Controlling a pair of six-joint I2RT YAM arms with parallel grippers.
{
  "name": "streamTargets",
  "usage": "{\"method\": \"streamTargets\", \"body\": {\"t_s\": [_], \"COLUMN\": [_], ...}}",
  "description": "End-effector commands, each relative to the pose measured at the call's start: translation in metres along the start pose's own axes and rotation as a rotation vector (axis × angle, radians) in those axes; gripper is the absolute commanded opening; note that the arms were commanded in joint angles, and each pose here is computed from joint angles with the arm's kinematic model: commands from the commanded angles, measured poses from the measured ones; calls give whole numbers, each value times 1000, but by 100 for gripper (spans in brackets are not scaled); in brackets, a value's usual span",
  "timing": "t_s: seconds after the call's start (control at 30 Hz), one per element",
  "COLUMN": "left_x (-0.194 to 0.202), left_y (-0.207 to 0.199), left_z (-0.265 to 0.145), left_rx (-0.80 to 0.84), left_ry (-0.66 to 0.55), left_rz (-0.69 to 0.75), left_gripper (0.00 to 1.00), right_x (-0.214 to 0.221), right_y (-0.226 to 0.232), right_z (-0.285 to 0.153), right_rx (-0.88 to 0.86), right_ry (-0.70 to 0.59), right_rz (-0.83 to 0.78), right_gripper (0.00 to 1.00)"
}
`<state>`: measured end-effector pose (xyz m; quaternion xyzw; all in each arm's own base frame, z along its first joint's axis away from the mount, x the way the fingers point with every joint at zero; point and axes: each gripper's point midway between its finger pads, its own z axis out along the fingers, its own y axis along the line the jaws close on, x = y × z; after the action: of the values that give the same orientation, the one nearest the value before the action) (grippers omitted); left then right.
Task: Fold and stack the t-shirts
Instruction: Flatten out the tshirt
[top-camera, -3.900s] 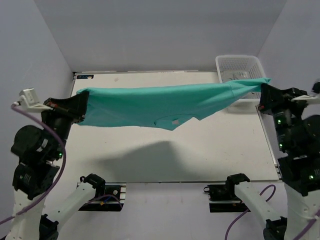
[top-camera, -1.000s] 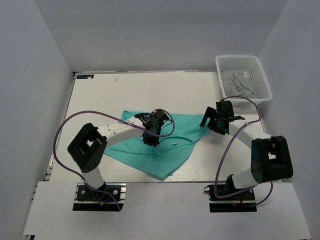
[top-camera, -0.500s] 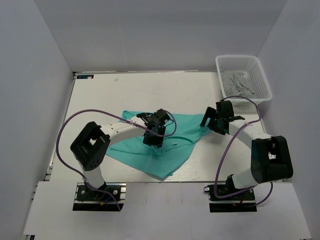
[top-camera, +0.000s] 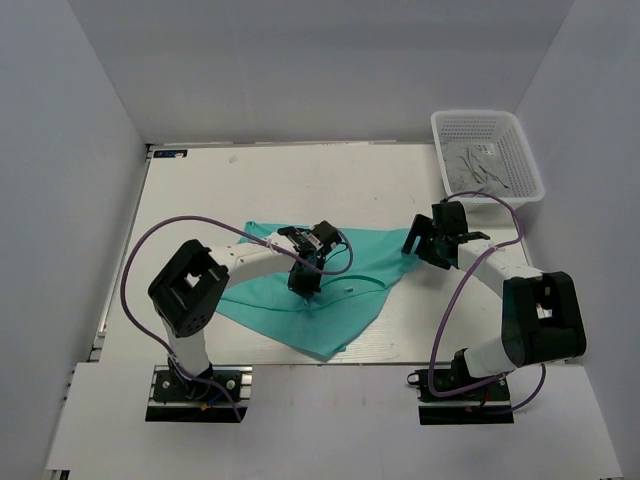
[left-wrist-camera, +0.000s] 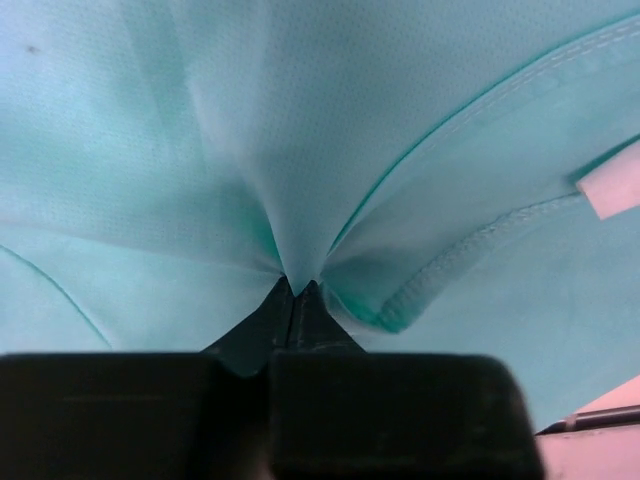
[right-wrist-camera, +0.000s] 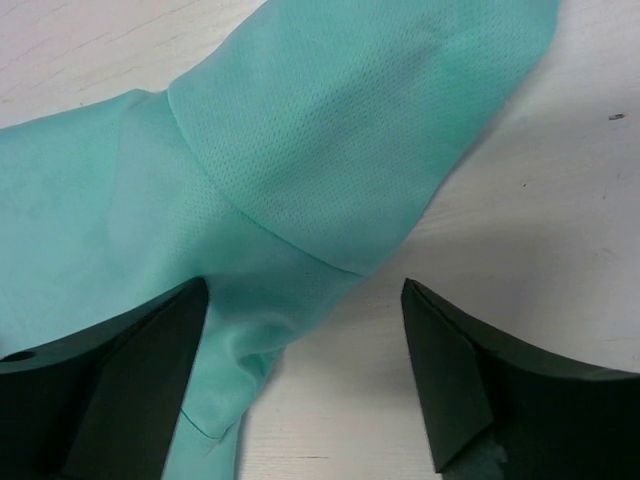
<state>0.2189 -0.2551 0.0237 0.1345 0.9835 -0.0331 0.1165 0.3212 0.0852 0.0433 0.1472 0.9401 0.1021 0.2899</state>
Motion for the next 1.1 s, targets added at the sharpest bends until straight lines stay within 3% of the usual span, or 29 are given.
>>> {"method": "streamTargets", "body": {"t_s": [0.0, 0.07, 0.1, 0.2, 0.3, 0.4, 0.53, 0.57, 0.6, 0.63, 0.7, 0.73, 0.87, 1.07], "left_x": [-18, -26, -28, -31, -35, -41, -45, -45, -47, -48, -56, -63, -84, -112], "left_y": [-5, -5, -5, -5, -2, -4, -5, -5, -3, -1, 6, 7, 32, 46], "left_z": [-30, -41, -44, -51, -59, -66, -67, -67, -70, -70, -73, -81, -114, -205], "left_rx": [24, 27, 33, 38, 35, 59, 64, 64, 56, 45, 6, 2, -105, -32], "left_ry": [-84, -129, -138, -162, -194, -233, -258, -258, -274, -280, -317, -349, -489, -762], "left_rz": [-21, -40, -41, -45, -50, -47, -43, -43, -46, -48, -68, -77, -146, -269], "left_gripper": [1, 0, 0, 0, 0, 0, 0, 0, 0, 0, 0, 0, 0, 0], "right_x": [-16, -14, -14, -14, -14, -13, -5, -5, -5, -2, -4, -11, -36, -83], "right_y": [2, 0, 1, 1, 1, 2, -5, -5, -5, -4, 0, 2, 17, 51], "right_z": [-4, -2, -2, 2, 7, 14, 27, 28, 30, 32, 32, 27, -6, -113], "right_rx": [3, 8, 8, 6, 9, 12, 45, 46, 46, 42, 27, 16, -26, -201], "right_ry": [-52, -48, -49, -47, -47, -29, 1, 2, 1, 15, 10, -12, -87, -326], "right_rz": [-9, -6, -3, -3, 2, 2, 16, 19, 22, 22, 12, 19, -27, -106], "right_gripper": [81, 78, 71, 70, 70, 76, 75, 71, 61, 38, 8, 0, 0, 0]}}
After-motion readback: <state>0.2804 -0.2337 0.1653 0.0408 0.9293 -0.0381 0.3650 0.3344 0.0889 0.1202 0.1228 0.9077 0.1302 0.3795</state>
